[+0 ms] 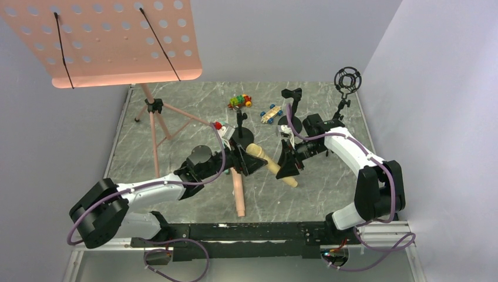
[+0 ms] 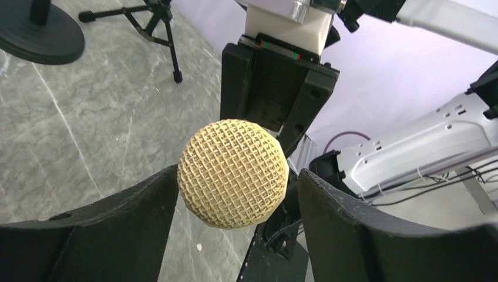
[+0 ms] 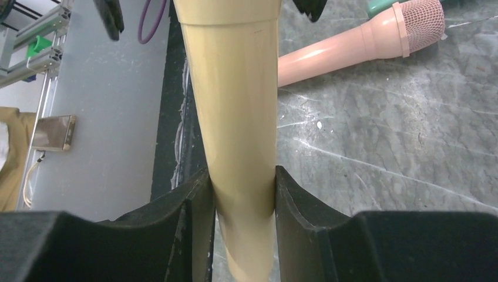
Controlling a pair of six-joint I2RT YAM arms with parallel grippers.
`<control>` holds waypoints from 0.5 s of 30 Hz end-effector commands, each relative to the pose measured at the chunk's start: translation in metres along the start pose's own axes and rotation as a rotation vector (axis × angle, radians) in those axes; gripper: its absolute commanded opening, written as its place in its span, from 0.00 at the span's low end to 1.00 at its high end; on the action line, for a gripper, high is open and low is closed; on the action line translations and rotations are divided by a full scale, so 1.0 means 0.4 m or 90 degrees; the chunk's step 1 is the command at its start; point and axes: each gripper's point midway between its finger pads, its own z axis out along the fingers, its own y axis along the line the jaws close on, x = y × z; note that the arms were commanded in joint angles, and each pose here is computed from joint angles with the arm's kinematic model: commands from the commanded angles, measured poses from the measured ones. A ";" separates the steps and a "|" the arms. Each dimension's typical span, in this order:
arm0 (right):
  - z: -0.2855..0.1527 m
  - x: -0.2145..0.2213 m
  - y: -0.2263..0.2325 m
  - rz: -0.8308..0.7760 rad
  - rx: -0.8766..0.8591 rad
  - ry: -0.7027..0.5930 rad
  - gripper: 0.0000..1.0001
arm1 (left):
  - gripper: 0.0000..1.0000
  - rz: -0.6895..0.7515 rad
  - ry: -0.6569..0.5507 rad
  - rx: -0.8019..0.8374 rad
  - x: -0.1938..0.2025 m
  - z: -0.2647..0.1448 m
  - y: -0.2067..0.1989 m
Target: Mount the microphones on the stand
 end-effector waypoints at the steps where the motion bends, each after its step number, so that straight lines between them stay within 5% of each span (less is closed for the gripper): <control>1: -0.009 -0.050 0.016 -0.051 -0.009 -0.033 0.08 | 0.80 0.022 0.021 0.056 -0.017 0.015 -0.054; 15: -0.008 -0.048 0.022 -0.053 -0.016 -0.031 0.08 | 0.72 0.035 0.033 0.047 -0.030 0.053 -0.045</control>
